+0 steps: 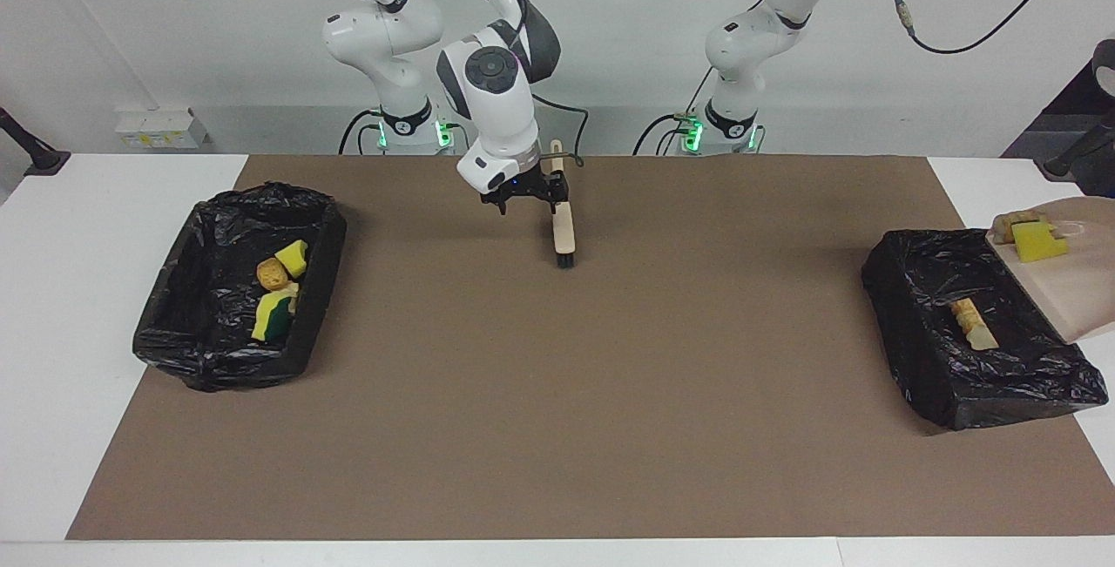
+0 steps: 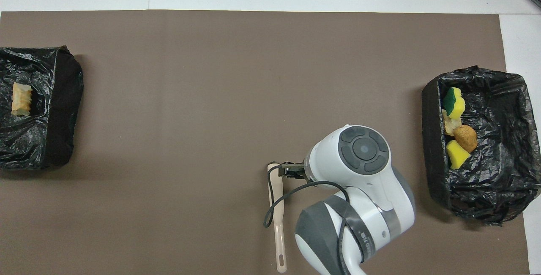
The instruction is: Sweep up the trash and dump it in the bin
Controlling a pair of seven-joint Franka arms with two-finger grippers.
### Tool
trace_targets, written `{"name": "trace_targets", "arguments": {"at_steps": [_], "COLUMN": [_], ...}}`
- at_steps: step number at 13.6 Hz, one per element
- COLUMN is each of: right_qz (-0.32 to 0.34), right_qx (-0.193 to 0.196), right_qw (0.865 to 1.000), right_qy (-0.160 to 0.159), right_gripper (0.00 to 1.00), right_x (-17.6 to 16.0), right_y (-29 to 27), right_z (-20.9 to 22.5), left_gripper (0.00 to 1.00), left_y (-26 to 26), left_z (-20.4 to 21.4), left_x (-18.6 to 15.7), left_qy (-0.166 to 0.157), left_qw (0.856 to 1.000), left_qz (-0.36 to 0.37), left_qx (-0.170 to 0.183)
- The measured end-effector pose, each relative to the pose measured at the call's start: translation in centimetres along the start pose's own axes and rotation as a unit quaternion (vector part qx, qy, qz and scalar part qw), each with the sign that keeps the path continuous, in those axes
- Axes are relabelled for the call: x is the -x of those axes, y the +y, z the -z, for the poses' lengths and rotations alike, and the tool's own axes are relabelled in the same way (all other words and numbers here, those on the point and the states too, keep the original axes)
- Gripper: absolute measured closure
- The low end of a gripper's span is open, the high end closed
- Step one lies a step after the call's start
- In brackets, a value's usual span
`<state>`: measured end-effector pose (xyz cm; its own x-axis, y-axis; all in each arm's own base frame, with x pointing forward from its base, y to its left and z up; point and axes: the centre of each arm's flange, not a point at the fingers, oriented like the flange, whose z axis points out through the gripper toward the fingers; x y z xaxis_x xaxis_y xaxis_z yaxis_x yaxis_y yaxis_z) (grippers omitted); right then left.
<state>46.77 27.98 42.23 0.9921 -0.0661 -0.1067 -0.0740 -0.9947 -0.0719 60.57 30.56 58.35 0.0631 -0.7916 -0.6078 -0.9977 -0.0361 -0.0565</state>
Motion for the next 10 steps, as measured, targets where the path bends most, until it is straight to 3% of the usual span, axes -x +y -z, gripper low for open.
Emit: {"name": "trace_targets", "arguments": {"at_steps": [4, 10], "right_qz": [-0.028, -0.068], "right_qx": [0.018, 0.013], "right_qw": [0.999, 0.995], "right_qy": [0.031, 0.075], "right_gripper": [0.0, 0.0], "right_x": [-3.3, -7.7], "right_y": [4.2, 17.3], "right_z": [7.1, 16.2], "left_gripper": [0.69, 0.69], "left_y": [0.0, 0.7], "left_z": [2.1, 2.4], "left_x": [-1.1, -2.1], "left_qy": [-0.055, -0.093], "left_qw": [0.998, 0.995], "left_qz": [0.032, 0.039], "left_qx": [0.01, 0.018]}}
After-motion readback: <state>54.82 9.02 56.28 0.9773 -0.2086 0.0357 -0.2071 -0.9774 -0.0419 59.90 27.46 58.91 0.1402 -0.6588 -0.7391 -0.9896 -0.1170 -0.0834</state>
